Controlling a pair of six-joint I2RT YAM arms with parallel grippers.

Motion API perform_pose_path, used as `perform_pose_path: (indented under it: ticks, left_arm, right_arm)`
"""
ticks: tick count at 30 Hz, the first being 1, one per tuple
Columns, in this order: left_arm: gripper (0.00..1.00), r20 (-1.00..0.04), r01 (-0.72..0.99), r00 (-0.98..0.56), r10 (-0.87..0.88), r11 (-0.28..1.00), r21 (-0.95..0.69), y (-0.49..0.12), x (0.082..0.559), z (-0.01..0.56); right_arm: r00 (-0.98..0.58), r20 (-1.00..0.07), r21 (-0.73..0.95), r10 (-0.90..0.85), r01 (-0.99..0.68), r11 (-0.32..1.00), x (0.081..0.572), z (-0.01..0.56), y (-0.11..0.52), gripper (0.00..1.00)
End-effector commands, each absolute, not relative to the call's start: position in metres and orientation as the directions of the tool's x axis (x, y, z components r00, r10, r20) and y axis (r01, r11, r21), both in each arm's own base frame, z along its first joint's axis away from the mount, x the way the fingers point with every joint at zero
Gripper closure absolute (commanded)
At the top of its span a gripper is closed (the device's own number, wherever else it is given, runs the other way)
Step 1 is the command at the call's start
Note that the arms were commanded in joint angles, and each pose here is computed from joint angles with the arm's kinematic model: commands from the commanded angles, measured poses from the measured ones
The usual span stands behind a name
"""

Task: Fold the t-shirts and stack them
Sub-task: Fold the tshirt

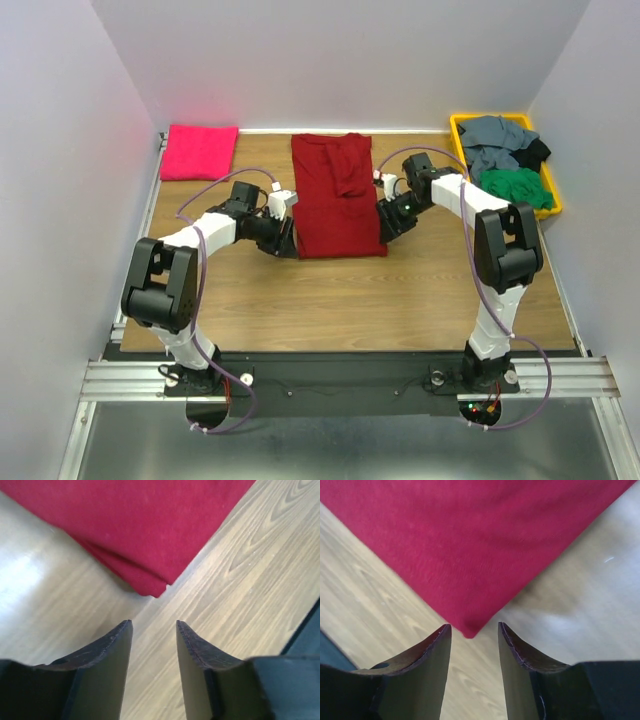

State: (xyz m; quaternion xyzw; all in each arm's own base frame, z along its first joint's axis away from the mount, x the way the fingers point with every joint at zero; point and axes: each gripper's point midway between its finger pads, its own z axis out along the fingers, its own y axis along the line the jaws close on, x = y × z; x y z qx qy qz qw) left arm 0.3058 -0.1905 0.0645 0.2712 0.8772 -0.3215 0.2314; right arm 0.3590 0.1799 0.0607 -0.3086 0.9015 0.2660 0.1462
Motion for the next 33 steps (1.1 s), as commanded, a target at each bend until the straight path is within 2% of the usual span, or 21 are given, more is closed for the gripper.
perform_pose_path:
  ticks: [1,12,21,27,30,31,33]
  left_arm:
    - [0.49,-0.577,0.584,-0.776,0.255,0.636,-0.505,-0.200,0.305,0.068]
    - [0.48,-0.544,0.573,-0.795,0.267,0.626,-0.529,-0.210,0.315,0.045]
    - [0.60,-0.537,0.585,-0.794,0.286,0.604,-0.542,-0.213,0.314,0.041]
    - [0.61,-0.558,0.607,-0.779,0.287,0.567,-0.557,-0.219,0.308,0.045]
    - [0.59,-0.565,0.616,-0.774,0.287,0.550,-0.564,-0.222,0.306,0.046]
    - [0.59,-0.563,0.614,-0.775,0.287,0.550,-0.566,-0.223,0.306,0.046]
    - [0.68,-0.566,0.612,-0.774,0.284,0.562,-0.556,-0.222,0.309,0.045]
  right_arm:
    - [-0.831,-0.392,0.477,-0.394,-0.550,0.685,0.350,0.063,0.184,0.53]
    - [-0.890,-0.313,0.492,-0.333,-0.451,0.745,0.351,0.038,0.167,0.52]
    - [-0.903,-0.284,0.588,-0.322,-0.429,0.686,0.334,0.036,0.179,0.52]
    - [-0.901,-0.290,0.621,-0.322,-0.433,0.653,0.322,0.044,0.183,0.54]
    - [-0.900,-0.292,0.626,-0.323,-0.435,0.647,0.322,0.043,0.184,0.58]
    - [-0.903,-0.284,0.630,-0.321,-0.428,0.648,0.322,0.041,0.184,0.65]
    - [-0.902,-0.287,0.626,-0.323,-0.432,0.649,0.325,0.040,0.184,0.74]
